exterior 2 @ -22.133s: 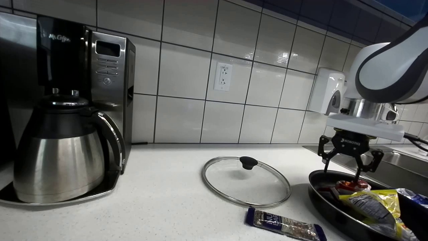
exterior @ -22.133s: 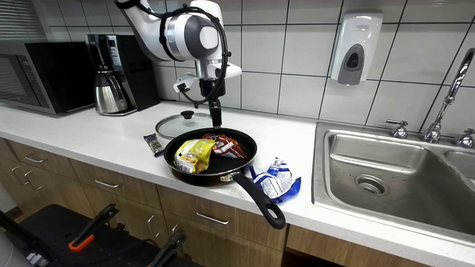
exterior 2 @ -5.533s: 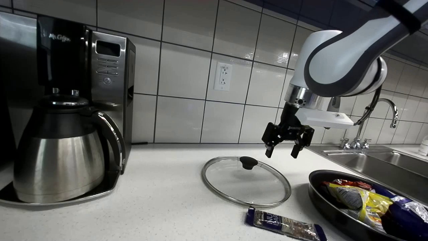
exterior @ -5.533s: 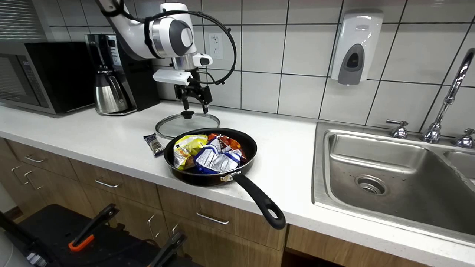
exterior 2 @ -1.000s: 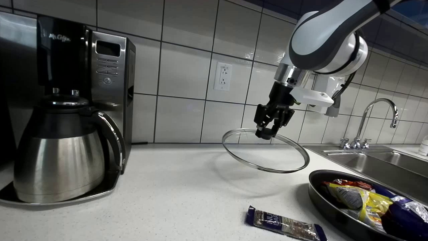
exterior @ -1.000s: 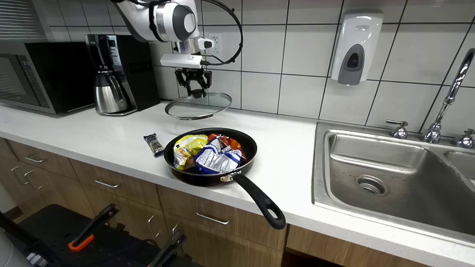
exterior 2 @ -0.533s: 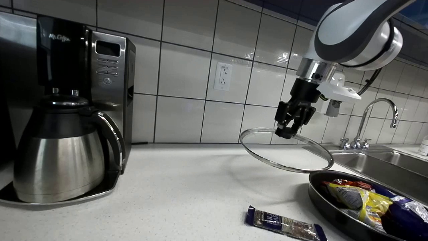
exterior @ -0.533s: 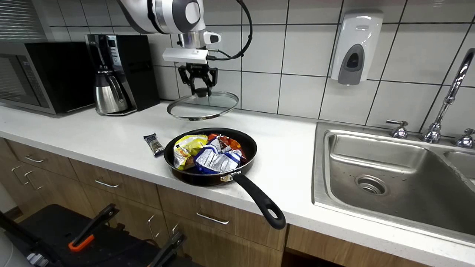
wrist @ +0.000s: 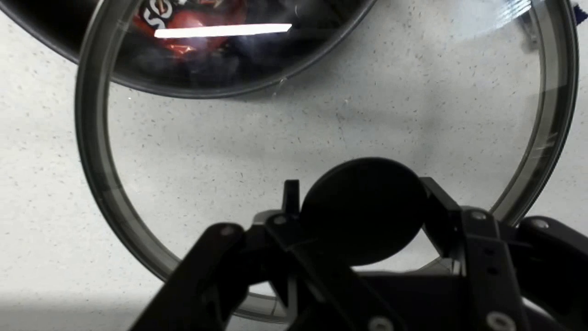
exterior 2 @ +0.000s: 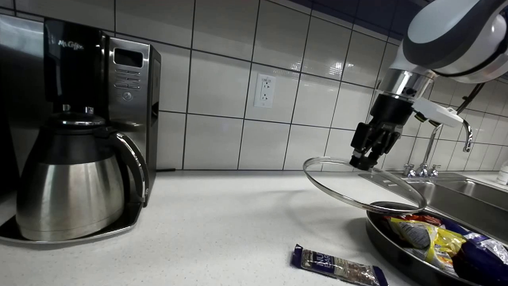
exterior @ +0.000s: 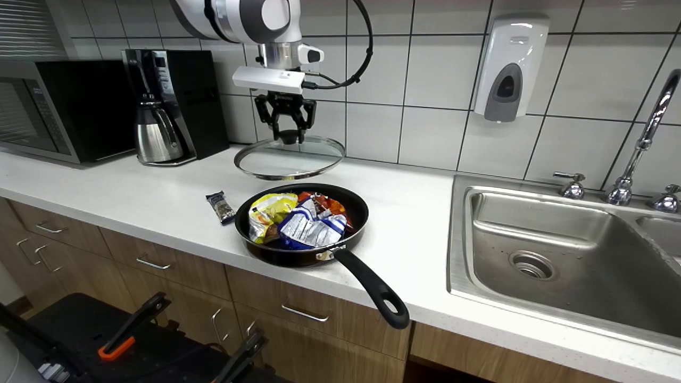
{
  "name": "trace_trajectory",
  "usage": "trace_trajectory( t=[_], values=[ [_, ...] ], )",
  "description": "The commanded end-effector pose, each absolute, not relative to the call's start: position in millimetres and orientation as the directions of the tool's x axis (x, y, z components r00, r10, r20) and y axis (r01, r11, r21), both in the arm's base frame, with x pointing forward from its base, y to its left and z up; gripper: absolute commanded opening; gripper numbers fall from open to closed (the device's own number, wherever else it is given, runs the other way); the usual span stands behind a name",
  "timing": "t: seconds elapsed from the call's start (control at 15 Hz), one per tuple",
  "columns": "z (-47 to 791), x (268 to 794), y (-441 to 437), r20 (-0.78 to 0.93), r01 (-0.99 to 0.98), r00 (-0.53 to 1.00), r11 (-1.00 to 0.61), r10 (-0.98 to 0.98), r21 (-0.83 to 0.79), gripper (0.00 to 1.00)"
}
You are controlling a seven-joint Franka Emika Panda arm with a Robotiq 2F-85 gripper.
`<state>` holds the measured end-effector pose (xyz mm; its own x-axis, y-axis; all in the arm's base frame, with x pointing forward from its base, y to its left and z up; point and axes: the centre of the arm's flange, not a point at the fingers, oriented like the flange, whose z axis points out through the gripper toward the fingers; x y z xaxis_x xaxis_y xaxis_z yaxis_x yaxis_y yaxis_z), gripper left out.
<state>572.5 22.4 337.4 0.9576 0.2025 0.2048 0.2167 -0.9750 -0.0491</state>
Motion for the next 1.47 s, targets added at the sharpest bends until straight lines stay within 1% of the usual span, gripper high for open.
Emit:
trace_trajectory(
  t=[0.0,0.6,1.4],
  values=[
    [365.8,537.0,6.5,0.238,0.227,0.949,-0.972,0.208,-0.057,0.39],
    [362.8,491.5,-19.4,0.199,0.191,0.964,-0.980,0.176,-0.059,0.39],
    [339.7,461.8,-50.8,0.143,0.165,0.978,-0.984,0.154,-0.067,0.39]
  ],
)
